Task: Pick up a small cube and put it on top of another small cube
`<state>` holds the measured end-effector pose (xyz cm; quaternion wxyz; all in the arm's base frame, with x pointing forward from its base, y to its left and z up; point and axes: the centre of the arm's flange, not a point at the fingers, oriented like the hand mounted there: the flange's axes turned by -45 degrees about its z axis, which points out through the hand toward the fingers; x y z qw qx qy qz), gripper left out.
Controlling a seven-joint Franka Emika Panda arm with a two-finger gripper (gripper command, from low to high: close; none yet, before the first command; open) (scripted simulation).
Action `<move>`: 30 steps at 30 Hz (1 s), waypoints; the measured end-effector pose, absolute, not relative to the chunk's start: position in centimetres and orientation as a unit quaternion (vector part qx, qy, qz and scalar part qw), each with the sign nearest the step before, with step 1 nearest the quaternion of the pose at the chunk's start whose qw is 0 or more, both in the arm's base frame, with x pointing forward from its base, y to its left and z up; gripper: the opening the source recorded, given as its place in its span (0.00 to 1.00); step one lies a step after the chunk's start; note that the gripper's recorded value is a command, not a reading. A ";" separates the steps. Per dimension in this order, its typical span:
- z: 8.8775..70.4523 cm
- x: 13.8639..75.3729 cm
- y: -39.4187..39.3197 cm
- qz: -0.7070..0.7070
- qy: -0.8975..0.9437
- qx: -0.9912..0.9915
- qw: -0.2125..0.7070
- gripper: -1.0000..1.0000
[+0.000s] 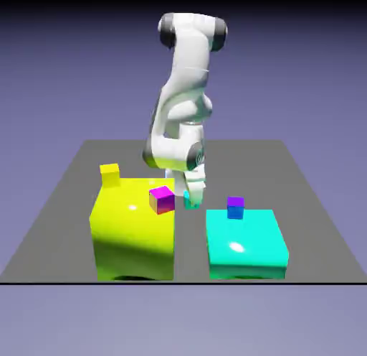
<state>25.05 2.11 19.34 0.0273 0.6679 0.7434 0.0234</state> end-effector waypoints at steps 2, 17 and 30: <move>19.6 27.5 2.9 0.067 0.719 0.688 0.067 0.00; 29.3 43.1 5.3 0.288 0.435 0.809 0.271 0.00; 42.2 47.5 -6.9 0.351 -0.149 0.887 0.261 0.00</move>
